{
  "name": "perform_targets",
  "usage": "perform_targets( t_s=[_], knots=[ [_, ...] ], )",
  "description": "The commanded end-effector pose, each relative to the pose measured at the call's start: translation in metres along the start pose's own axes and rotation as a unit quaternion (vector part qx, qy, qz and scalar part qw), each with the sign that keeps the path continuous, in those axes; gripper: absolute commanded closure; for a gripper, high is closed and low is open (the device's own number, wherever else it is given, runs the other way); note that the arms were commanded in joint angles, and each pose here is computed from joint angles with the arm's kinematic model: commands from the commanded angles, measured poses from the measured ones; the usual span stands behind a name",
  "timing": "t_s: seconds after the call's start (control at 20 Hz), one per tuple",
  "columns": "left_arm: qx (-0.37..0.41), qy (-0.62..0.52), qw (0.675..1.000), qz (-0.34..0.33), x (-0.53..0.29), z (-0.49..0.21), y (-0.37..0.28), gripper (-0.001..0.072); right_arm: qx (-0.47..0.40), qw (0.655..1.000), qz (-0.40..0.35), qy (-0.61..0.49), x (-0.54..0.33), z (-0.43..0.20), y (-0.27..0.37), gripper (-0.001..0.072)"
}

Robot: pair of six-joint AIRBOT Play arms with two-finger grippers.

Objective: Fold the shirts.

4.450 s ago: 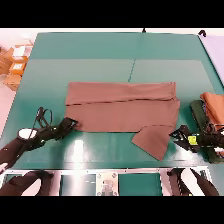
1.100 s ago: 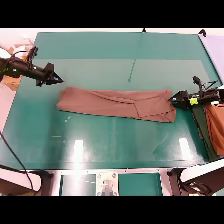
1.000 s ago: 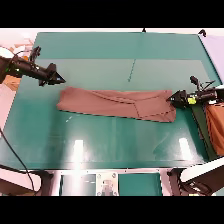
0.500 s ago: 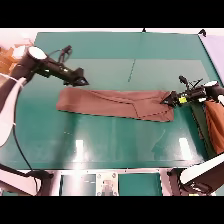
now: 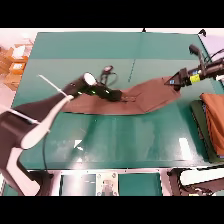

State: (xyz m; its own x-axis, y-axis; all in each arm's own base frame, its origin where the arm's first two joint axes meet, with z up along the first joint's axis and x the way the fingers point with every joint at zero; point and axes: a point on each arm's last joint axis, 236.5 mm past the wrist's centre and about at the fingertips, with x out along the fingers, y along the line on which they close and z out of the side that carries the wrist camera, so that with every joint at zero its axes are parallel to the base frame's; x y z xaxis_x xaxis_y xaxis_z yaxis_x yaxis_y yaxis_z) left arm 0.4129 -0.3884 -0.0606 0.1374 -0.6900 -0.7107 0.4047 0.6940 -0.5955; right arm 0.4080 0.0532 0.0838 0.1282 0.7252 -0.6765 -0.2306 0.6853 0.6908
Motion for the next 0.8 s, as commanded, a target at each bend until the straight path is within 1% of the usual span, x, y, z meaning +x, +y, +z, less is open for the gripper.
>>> perform_targets(
  t_s=[0.0,0.1,0.2,0.35,0.45,0.5,0.55,0.6,0.7,0.75],
  knots=[
    [0.015,0.026,0.999,-0.020,0.055,-0.018,-0.025,0.0684,-0.065,0.998,0.012,0.006,-0.013,0.001,0.081,0.0690],
    [0.021,0.035,0.999,-0.030,0.065,-0.016,-0.033,0.0684,-0.092,0.996,0.010,0.006,-0.014,0.005,0.112,0.0690],
    [0.009,0.029,0.999,-0.040,0.066,-0.011,-0.038,0.0685,-0.115,0.993,0.011,0.009,-0.013,0.006,0.133,0.0690],
    [0.024,0.038,0.998,-0.048,0.057,-0.006,-0.046,0.0685,-0.116,0.993,0.015,0.018,-0.004,0.004,0.144,0.0691],
    [0.056,0.071,0.995,-0.033,0.035,-0.004,-0.036,0.0685,-0.110,0.994,0.015,0.019,-0.002,0.003,0.146,0.0690],
    [0.068,0.101,0.993,-0.006,0.015,-0.003,-0.018,0.0685,-0.108,0.994,0.016,0.016,0.000,0.005,0.148,0.0690],
    [0.073,0.133,0.987,0.047,-0.010,-0.002,0.012,0.0685,-0.111,0.994,0.016,0.011,0.002,0.008,0.151,0.0690],
    [0.077,0.169,0.974,0.132,-0.047,-0.001,0.056,0.0686,-0.108,0.994,0.018,0.006,0.006,0.011,0.156,0.0690],
    [0.075,0.205,0.920,0.325,-0.146,0.009,0.144,0.0686,-0.121,0.992,0.023,-0.002,0.021,0.016,0.171,0.0690],
    [0.053,0.185,0.904,0.381,-0.190,0.019,0.171,0.0686,-0.123,0.992,0.027,-0.006,0.032,0.019,0.180,0.0690]
  ],
)
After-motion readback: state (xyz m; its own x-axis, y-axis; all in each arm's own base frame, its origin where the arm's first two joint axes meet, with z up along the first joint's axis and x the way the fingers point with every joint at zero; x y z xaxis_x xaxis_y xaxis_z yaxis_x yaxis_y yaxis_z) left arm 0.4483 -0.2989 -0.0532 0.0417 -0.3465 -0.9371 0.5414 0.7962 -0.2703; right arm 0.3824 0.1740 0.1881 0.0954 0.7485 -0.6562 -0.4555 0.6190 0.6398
